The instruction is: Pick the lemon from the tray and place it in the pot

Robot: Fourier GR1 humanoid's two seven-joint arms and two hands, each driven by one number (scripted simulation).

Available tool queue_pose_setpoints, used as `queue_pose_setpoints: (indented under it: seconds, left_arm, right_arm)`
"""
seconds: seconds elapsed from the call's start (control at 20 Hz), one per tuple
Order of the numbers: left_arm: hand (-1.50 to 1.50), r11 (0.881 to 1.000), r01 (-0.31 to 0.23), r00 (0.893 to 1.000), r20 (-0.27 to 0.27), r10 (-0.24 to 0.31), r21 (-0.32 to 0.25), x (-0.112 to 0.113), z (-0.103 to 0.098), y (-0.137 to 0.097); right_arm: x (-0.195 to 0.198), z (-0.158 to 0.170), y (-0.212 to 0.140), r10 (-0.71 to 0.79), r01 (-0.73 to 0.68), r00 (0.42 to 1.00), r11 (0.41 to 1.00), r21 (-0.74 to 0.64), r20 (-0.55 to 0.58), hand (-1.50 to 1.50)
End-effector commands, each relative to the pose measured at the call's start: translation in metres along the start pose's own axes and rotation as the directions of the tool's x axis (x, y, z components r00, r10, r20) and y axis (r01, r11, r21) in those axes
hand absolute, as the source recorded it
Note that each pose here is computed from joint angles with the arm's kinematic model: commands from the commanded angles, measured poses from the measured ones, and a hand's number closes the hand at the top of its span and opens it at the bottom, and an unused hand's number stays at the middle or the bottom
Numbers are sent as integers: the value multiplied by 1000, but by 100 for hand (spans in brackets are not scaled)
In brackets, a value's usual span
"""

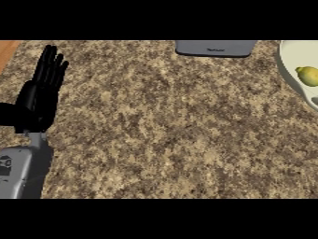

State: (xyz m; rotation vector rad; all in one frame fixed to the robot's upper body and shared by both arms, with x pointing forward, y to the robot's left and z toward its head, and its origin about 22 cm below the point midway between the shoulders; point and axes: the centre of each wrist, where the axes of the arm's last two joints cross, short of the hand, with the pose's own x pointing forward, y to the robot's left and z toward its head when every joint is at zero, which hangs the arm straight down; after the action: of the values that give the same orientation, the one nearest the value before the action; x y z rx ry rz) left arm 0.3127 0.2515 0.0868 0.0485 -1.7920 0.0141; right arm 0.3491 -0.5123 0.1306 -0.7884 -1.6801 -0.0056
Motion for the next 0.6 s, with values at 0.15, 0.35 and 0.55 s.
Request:
queue_pose_setpoints:
  seconds: [0.15,0.35,0.55]
  left_arm:
    - [0,1000,-4,1000,-4,4,-3,-3,9,1]
    - [0,1000,-8,1000,1,8,6,-7,10,9]
    - [0,1000,4,1000,17,-4,7,4,1,10]
  right_arm:
    - [-17,17,-41,-152,155,988,980,-129,36,-150]
    - [-19,27,-75,-180,184,983,975,-127,40,-150]
    - [-23,34,-88,-175,182,983,968,-173,55,-150]
